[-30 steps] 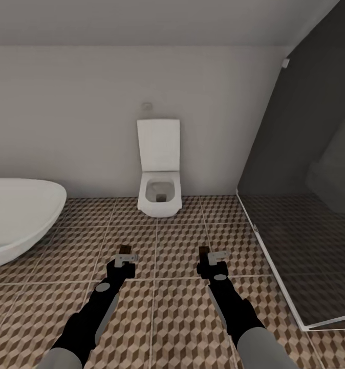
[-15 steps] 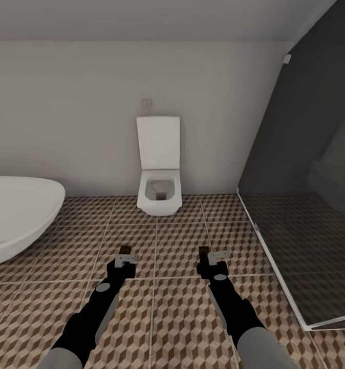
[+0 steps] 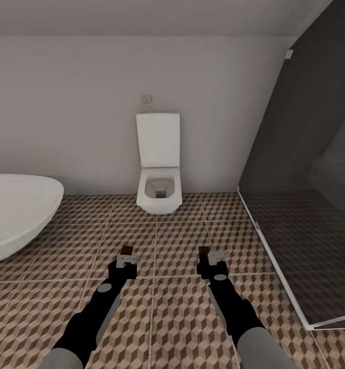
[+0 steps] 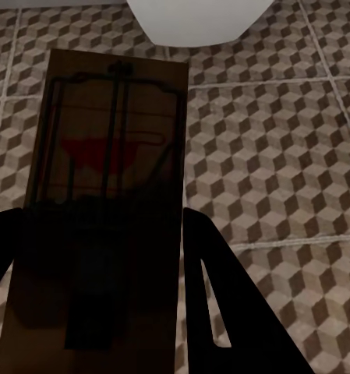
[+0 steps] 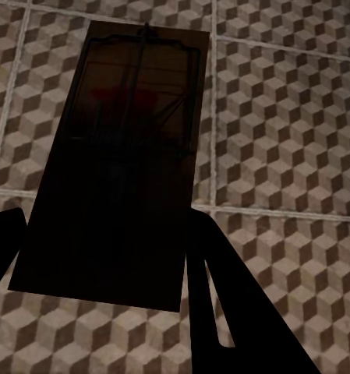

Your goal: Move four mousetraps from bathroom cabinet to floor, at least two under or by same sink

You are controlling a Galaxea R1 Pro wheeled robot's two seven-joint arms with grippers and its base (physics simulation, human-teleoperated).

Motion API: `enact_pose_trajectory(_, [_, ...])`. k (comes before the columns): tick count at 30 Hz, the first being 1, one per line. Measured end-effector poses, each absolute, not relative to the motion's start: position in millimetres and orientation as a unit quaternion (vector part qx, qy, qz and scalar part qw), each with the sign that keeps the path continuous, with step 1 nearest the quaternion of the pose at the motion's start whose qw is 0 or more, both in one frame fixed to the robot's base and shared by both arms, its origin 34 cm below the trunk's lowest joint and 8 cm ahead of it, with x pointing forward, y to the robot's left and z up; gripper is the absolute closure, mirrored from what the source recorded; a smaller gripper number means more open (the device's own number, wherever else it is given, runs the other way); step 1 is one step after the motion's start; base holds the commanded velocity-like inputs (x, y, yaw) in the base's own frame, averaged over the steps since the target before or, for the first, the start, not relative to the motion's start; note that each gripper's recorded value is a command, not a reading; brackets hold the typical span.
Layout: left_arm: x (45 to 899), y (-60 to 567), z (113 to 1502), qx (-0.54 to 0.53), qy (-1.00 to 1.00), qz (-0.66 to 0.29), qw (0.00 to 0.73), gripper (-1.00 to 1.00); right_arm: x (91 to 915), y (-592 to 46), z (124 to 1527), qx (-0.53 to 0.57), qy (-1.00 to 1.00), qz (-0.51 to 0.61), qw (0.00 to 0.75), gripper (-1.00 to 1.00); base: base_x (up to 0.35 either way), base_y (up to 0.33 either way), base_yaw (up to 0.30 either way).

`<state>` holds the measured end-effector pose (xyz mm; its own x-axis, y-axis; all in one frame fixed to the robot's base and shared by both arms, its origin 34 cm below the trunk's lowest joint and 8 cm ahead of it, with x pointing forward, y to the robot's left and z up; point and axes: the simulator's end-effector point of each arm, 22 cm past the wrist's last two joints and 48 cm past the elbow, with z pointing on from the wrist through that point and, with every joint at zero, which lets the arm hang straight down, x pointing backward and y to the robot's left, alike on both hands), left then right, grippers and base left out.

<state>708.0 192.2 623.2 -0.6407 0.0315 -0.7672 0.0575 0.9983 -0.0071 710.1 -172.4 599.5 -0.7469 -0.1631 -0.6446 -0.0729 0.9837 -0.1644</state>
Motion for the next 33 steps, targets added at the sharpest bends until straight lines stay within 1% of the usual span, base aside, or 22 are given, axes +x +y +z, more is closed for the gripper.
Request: enact_pose_trajectory(33, [703.6,192.1,564.3,0.025,0.906,-0.015,0.423,1.0,706.5,-172.4,541.5,-0.063,0.932,-0.064,0.351,1.0,0.0,0.0,0.0])
